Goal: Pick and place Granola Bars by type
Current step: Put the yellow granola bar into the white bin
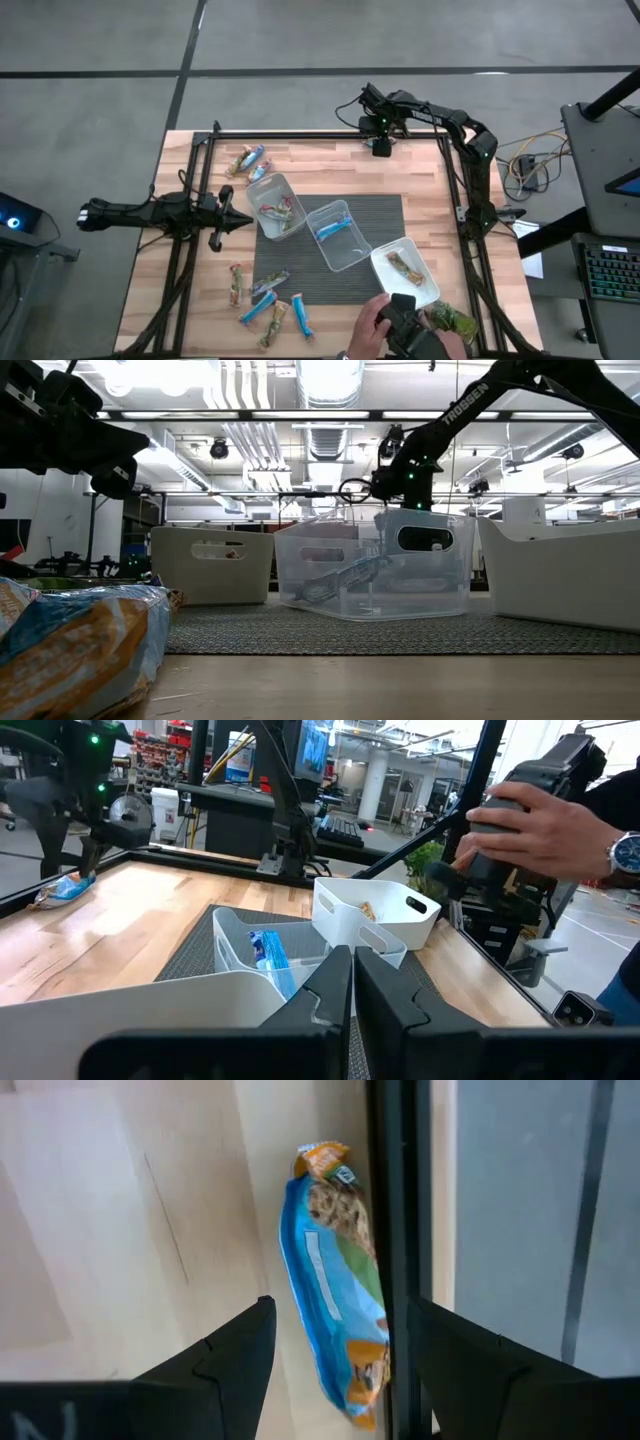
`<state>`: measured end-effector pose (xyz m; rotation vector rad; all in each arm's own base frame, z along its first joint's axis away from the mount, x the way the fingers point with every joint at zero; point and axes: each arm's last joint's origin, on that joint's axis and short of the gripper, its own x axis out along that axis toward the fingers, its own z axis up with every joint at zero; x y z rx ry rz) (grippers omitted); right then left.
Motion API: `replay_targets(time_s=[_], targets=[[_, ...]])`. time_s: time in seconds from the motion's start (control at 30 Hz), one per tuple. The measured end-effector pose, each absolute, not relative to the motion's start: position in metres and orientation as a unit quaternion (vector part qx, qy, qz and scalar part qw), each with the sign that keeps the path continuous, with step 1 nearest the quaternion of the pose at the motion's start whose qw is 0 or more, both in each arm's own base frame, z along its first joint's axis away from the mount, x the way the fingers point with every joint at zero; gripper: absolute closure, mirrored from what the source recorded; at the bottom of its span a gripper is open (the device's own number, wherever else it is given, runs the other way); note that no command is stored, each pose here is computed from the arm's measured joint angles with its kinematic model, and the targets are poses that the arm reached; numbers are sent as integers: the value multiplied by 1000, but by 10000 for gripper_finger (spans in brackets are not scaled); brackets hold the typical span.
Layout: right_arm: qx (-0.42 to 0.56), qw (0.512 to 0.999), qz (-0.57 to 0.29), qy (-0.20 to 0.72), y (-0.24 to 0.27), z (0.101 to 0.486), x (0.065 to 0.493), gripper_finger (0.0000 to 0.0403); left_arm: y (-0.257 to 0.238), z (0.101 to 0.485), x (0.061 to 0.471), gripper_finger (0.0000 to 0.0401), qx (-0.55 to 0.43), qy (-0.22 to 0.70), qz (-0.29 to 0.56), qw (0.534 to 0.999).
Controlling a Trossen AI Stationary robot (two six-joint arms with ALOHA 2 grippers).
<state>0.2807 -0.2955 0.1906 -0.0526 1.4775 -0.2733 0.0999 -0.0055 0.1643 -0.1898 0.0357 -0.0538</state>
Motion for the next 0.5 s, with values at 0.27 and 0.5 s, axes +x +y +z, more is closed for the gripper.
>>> replay_targets(time_s=[0.27,0.5], targets=[[39,739,-192,644,-288,201,286,188,-5,164,100,401,-95,18,-27,995],[108,740,-271,606,-291,201,290,188,-5,164,100,401,-95,18,-27,995]])
